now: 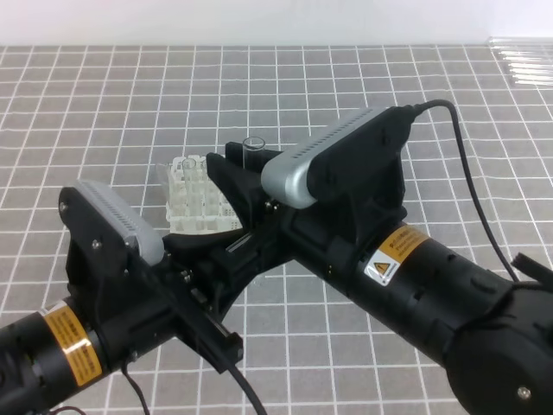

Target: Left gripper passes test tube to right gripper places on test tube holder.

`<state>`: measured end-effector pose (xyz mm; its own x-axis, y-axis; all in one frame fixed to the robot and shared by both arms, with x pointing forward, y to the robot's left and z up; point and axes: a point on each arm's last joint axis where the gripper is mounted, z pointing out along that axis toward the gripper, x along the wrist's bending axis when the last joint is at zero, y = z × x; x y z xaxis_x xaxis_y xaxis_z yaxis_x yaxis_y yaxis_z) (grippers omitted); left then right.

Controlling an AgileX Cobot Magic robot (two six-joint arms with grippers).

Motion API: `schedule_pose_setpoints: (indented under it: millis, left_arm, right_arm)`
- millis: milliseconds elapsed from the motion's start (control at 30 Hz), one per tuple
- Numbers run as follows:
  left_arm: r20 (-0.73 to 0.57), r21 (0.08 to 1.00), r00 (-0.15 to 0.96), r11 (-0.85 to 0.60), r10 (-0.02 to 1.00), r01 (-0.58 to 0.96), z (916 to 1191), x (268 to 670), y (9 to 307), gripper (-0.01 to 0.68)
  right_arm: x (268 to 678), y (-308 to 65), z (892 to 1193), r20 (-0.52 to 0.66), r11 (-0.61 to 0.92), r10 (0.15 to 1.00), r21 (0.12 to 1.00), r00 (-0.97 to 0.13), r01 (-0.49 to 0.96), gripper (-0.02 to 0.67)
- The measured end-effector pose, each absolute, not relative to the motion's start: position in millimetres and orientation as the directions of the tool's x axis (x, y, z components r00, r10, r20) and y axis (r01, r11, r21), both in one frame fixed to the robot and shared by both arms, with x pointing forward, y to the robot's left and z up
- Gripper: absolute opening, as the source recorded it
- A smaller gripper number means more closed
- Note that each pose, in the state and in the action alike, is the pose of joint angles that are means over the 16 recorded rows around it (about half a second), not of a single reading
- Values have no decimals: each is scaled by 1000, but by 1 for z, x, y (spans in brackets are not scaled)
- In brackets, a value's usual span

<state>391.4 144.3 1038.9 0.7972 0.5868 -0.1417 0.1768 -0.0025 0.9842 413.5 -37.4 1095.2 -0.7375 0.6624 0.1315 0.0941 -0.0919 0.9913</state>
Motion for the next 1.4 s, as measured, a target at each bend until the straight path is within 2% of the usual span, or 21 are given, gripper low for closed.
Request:
schedule_pose_setpoints:
  millis: [133, 400, 533, 667, 833, 967, 1100, 1400]
  left_arm:
    - [-140, 984, 797, -3, 587, 175, 1039, 391, 144, 148]
    - [-141, 984, 793, -1, 592, 176, 1041, 390, 146, 331]
    - [-134, 985, 781, -2, 610, 170, 1047, 386, 152, 359]
    - [-116, 988, 756, -5, 644, 156, 1059, 376, 166, 298]
    - [-98, 993, 710, 19, 698, 119, 1076, 353, 193, 153]
    - [-98, 995, 678, 52, 729, 88, 1077, 328, 219, 57]
    - [-125, 992, 665, 96, 737, 81, 1063, 308, 239, 11]
    - [-178, 983, 669, 108, 721, 146, 1003, 290, 254, 0]
  right_arm:
    - [413, -37, 1095, 135, -91, 661, 991, -738, 100, 86]
    - [412, -40, 1098, 129, -83, 661, 992, -739, 98, 86]
    - [411, -47, 1104, 118, -70, 672, 993, -731, 96, 85]
    - [409, -57, 1110, 101, -50, 683, 994, -723, 92, 85]
    - [405, -69, 1115, 80, -16, 691, 995, -718, 96, 85]
    - [403, -75, 1115, 73, 7, 691, 994, -719, 107, 85]
    - [401, -77, 1114, 65, 24, 687, 993, -724, 112, 85]
    - [400, -77, 1113, 62, 33, 683, 993, -728, 115, 85]
